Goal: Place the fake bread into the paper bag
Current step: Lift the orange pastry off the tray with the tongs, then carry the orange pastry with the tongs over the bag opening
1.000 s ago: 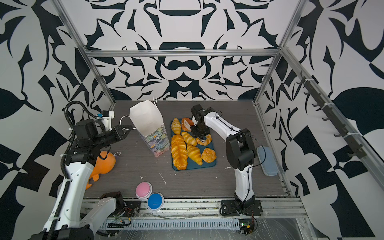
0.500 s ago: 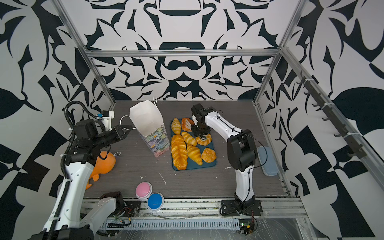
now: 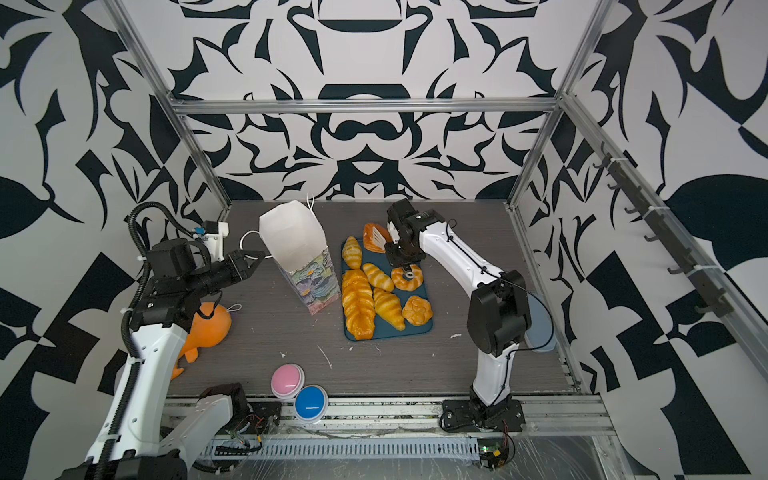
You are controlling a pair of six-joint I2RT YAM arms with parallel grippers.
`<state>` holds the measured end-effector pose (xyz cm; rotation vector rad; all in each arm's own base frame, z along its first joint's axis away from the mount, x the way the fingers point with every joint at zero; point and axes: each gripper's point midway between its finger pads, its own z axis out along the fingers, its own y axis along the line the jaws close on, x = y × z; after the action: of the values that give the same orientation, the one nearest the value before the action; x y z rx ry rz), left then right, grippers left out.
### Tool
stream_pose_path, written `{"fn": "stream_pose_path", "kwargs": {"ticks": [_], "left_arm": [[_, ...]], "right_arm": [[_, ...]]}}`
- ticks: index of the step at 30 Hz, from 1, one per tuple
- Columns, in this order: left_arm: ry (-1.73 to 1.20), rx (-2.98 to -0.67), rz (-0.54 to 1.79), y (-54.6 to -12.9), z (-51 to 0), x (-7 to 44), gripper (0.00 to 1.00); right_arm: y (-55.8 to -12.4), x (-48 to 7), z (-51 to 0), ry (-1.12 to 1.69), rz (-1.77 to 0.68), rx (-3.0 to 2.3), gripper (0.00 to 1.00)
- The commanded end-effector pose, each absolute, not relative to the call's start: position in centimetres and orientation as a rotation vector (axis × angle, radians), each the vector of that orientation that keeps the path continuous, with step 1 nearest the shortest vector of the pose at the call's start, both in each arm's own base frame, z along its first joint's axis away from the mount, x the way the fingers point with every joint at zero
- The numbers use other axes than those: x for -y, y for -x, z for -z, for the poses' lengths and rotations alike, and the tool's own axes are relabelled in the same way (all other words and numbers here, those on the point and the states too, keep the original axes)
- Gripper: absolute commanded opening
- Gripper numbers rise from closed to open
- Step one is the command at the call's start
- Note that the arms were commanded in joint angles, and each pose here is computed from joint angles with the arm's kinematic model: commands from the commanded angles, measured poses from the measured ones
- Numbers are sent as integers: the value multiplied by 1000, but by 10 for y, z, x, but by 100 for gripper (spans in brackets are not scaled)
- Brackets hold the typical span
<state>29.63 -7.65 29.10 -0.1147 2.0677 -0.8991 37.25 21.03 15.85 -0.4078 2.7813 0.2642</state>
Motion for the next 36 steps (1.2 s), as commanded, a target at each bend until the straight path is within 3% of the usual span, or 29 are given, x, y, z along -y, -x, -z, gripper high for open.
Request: {"fn": "stream_pose_path", "kwargs": {"ticks": [1, 36], "left_arm": [[117, -2084, 911, -294, -287, 77, 13], [125, -2082, 931, -296, -287, 79, 14]], "right_arm": [[-367, -209, -198, 382, -304, -2687, 40], [-292, -243, -365, 540, -499, -2335, 39]]}}
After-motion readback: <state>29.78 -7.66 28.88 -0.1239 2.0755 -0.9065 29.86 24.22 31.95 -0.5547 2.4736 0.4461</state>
